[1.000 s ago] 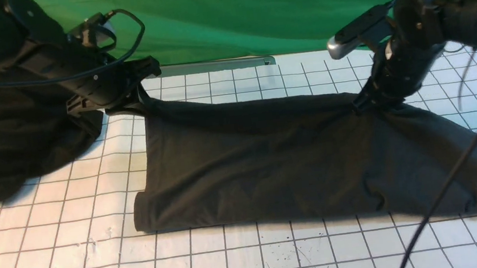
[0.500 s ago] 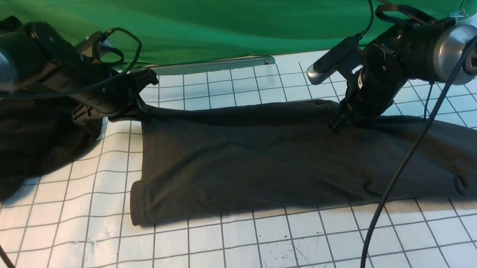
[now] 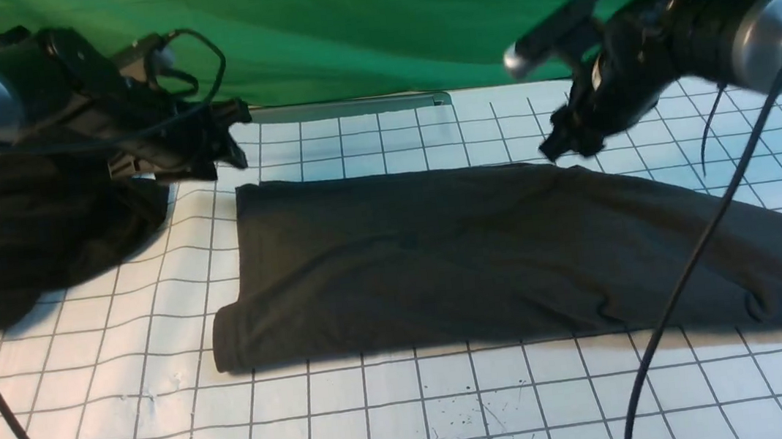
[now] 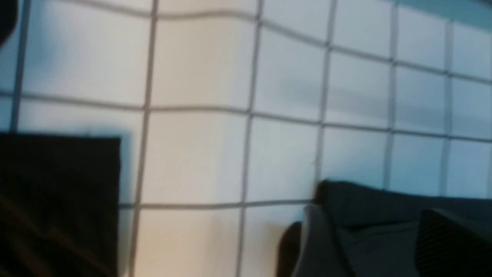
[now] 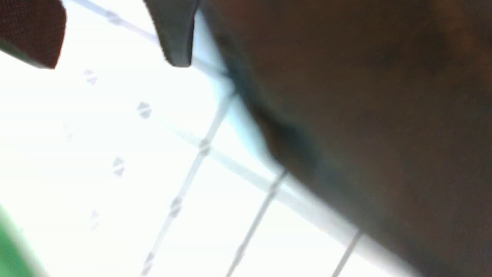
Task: Fold a long-sleeved shirt over a white checkered tablecloth.
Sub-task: 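Pull the folded dark garment lengthwise by its ends to straighten it flat on the table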
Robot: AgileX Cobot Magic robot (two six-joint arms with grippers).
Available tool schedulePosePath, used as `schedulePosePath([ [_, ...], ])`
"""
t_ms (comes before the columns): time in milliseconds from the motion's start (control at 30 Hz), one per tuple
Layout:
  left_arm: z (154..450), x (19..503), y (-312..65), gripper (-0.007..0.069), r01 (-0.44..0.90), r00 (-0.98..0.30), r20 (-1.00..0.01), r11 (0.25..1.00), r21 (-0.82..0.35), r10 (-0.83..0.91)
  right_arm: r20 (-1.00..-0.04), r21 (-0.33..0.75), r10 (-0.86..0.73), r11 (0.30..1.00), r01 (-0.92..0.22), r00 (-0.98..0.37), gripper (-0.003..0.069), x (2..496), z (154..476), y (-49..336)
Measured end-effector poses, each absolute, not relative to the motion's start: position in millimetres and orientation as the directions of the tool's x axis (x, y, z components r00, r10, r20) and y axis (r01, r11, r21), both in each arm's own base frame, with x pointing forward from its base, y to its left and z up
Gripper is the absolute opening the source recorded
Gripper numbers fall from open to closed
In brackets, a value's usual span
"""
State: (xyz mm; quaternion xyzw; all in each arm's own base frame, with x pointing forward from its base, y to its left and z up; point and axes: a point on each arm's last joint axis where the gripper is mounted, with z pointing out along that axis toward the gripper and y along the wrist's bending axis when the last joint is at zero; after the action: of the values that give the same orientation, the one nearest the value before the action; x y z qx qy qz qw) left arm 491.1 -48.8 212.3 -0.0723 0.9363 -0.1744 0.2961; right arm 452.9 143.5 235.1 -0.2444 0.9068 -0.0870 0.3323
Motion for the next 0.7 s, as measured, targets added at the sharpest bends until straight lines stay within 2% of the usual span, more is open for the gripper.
schedulePosePath([
  [100, 240, 491, -51, 0.0425, 0.003, -0.810, -0.543, 0.925, -0.380, -0.221, -0.568, -0.388, -0.525, 0.850, -0.357, -0.634, 0.0366, 450, 271, 137],
  [200, 256, 488, -53, 0.0447, 0.026, -0.828, -0.524, 0.920, -0.392, -0.200, -0.535, -0.430, -0.538, 0.837, -0.338, -0.652, 0.0332, 444, 288, 130],
  [233, 266, 485, -55, 0.0454, 0.043, -0.844, -0.505, 0.915, -0.400, -0.181, -0.491, -0.481, -0.555, 0.815, -0.322, -0.672, 0.0265, 437, 303, 121],
  [267, 268, 485, -55, 0.0454, 0.045, -0.846, -0.502, 0.915, -0.401, -0.178, -0.482, -0.482, -0.555, 0.814, -0.324, -0.678, 0.0265, 436, 303, 121],
  [300, 276, 481, -57, 0.0453, 0.061, -0.866, -0.475, 0.909, -0.412, -0.158, -0.426, -0.531, -0.565, 0.789, -0.311, -0.707, 0.0189, 428, 314, 112],
  [333, 277, 480, -58, 0.0452, 0.064, -0.871, -0.467, 0.908, -0.414, -0.152, -0.418, -0.539, -0.561, 0.786, -0.303, -0.714, 0.0169, 425, 319, 109],
  [400, 285, 476, -59, 0.0428, 0.080, -0.895, -0.430, 0.904, -0.421, -0.121, -0.378, -0.557, -0.520, 0.789, -0.261, -0.766, 0.0058, 413, 334, 91],
  [500, 289, 471, -62, 0.0352, 0.091, -0.914, -0.394, 0.895, -0.437, -0.099, -0.380, -0.507, -0.414, 0.841, -0.188, -0.827, 0.0005, 400, 351, 60],
  [600, 288, 467, -63, 0.0260, 0.100, -0.931, -0.358, 0.889, -0.447, -0.076, -0.413, -0.391, -0.298, 0.912, -0.128, -0.860, -0.0004, 384, 361, 32],
  [633, 288, 466, -64, 0.0207, 0.101, -0.935, -0.348, 0.886, -0.453, -0.071, -0.420, -0.321, -0.241, 0.941, -0.105, -0.875, -0.0006, 375, 363, 17],
  [667, 288, 466, -64, 0.0207, 0.102, -0.935, -0.347, 0.885, -0.454, -0.071, -0.420, -0.312, -0.233, 0.945, -0.101, -0.877, -0.0006, 373, 363, 15],
  [700, 288, 465, -65, 0.0157, 0.101, -0.937, -0.341, 0.881, -0.462, -0.071, -0.414, -0.246, -0.174, 0.966, -0.074, -0.894, -0.0006, 359, 363, -1],
])
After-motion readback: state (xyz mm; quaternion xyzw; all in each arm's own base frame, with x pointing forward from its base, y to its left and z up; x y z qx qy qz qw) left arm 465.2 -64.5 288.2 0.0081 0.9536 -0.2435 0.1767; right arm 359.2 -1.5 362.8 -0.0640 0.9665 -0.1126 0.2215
